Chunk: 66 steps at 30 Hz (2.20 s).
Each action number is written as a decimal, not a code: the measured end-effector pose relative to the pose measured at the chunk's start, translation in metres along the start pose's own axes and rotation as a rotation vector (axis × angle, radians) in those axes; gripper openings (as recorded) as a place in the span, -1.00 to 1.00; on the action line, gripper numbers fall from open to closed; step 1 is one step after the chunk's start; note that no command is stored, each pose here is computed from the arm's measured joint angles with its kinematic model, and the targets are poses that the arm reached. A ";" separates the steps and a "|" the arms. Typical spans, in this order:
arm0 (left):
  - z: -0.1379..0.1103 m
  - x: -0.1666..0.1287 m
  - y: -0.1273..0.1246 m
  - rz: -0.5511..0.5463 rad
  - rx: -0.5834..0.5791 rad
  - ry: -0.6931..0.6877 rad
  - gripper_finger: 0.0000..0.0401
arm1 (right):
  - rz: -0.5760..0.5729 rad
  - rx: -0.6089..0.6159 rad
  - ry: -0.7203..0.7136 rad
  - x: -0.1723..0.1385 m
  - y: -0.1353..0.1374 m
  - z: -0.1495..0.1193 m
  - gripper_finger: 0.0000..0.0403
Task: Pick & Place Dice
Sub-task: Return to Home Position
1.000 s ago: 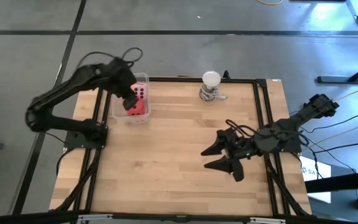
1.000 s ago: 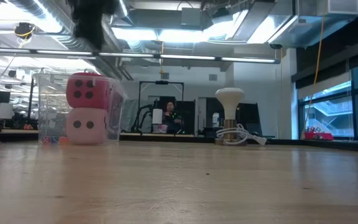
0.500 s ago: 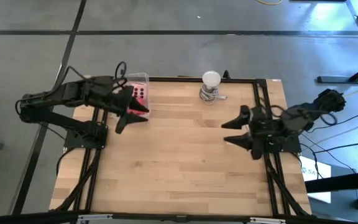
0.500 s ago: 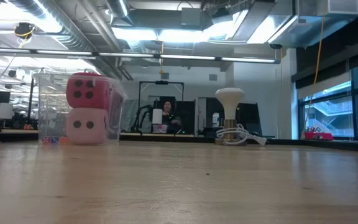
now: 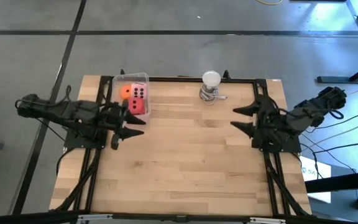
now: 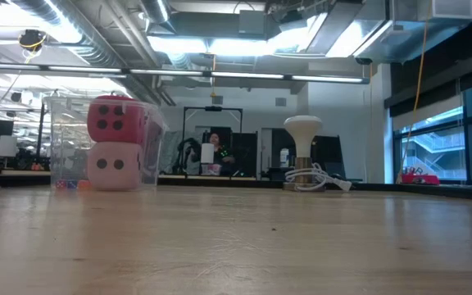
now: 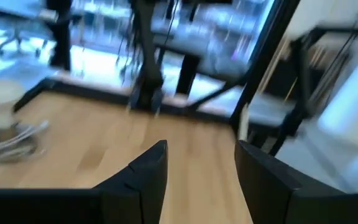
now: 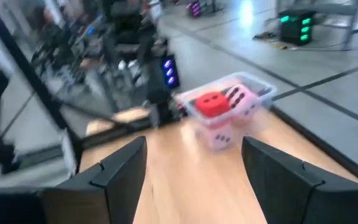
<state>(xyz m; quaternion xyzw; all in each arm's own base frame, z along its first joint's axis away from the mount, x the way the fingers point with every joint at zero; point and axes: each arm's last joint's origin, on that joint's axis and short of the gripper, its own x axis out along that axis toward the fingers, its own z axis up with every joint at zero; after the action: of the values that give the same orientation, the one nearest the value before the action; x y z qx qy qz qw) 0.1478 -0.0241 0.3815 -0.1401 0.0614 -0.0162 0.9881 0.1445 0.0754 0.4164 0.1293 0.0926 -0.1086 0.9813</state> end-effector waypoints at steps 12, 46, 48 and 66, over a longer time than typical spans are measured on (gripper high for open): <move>-0.026 0.006 0.005 -0.008 -0.029 -0.129 -0.13 | -0.018 -0.026 0.066 -0.007 -0.030 0.003 0.29; -0.041 0.000 0.030 0.213 -0.025 -0.184 -0.13 | -0.156 -0.100 -0.039 0.038 -0.087 -0.019 0.30; -0.041 0.000 0.030 0.215 -0.024 -0.182 -0.13 | -0.152 -0.097 -0.040 0.038 -0.087 -0.019 0.30; -0.043 0.007 0.041 0.634 -0.014 -0.252 -0.13 | -0.146 -0.072 -0.040 0.038 -0.087 -0.019 0.30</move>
<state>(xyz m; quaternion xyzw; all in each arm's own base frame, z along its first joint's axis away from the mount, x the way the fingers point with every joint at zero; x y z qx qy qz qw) 0.1499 0.0027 0.3281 -0.1219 -0.0203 0.3098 0.9427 0.1576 -0.0087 0.3696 0.0844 0.0859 -0.1789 0.9765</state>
